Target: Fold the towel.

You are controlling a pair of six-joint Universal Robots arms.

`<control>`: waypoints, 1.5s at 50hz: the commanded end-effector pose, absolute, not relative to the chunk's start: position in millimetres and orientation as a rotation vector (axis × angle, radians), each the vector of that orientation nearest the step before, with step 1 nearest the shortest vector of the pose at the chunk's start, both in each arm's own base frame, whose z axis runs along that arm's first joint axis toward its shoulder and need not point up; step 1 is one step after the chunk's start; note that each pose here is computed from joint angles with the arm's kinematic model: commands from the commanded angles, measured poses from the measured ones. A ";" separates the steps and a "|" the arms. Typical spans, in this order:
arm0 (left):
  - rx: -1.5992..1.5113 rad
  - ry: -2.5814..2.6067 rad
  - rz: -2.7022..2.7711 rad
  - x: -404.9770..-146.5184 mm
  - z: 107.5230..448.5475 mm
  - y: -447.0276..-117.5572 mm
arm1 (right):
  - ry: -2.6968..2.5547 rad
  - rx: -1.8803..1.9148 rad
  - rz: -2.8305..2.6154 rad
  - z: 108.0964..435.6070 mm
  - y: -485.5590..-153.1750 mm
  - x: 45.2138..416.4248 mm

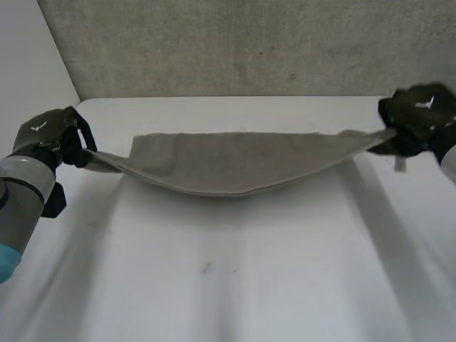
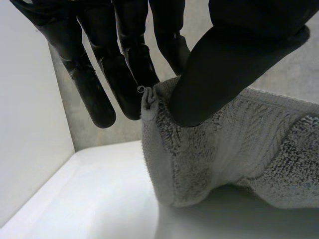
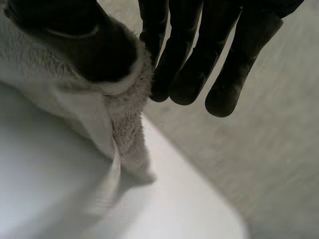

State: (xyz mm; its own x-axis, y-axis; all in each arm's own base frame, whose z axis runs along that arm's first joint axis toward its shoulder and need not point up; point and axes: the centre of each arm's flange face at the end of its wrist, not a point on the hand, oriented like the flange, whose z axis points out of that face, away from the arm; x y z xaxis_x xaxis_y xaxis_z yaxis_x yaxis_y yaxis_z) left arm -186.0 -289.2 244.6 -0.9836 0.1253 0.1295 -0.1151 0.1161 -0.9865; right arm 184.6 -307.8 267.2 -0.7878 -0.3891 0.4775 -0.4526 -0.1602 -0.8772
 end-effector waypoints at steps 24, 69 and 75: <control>-0.041 -2.276 1.894 -189.6 227.8 -278.3 | -2.172 1.329 1.634 176.7 -304.6 179.8; -0.272 -2.364 1.763 -193.9 214.1 -265.4 | -2.308 1.474 1.534 235.2 -308.3 144.3; -0.271 -2.401 1.725 -202.5 193.9 -300.3 | -2.204 1.463 1.501 205.6 -352.2 165.0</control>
